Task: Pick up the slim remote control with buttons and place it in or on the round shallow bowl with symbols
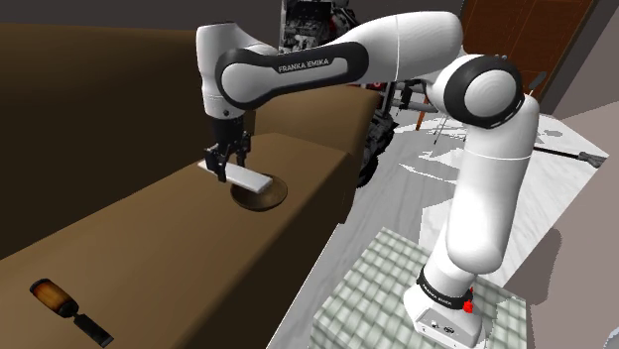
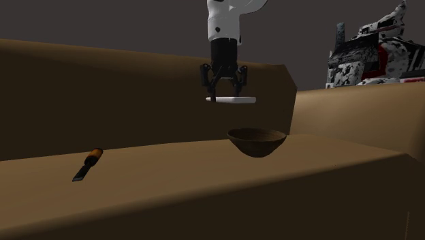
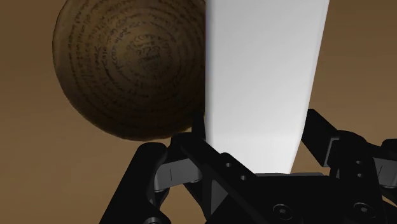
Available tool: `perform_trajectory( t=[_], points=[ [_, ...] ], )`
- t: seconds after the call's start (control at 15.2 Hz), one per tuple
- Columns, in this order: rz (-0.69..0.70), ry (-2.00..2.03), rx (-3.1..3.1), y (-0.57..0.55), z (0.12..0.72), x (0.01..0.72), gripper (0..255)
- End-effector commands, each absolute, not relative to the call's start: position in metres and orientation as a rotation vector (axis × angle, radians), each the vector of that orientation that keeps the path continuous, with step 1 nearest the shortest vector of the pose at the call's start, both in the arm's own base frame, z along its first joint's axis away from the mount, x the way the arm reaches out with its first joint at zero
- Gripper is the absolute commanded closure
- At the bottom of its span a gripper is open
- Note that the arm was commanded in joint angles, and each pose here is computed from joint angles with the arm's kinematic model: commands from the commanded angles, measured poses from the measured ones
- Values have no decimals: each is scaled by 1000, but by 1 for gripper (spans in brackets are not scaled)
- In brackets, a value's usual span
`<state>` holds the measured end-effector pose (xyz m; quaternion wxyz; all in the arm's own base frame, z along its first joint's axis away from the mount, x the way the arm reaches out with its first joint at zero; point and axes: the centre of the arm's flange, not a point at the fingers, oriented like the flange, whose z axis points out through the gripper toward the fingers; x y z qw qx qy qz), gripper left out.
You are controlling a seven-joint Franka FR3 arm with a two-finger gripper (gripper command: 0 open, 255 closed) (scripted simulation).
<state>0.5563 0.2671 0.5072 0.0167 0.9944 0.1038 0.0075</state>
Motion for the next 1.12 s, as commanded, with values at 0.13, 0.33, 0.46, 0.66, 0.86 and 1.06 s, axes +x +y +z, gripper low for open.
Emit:
perform_trajectory(
  t=[0.13,0.33,0.46,0.66,0.86,1.06],
  points=[
    [24,324,3092,214,507,563,255],
    [24,324,3092,174,507,567,255],
    [24,324,3092,164,502,568,255],
    [24,324,3092,164,486,568,255],
    [24,324,3092,164,470,568,255],
    [24,324,3092,164,454,568,255]
  ],
)
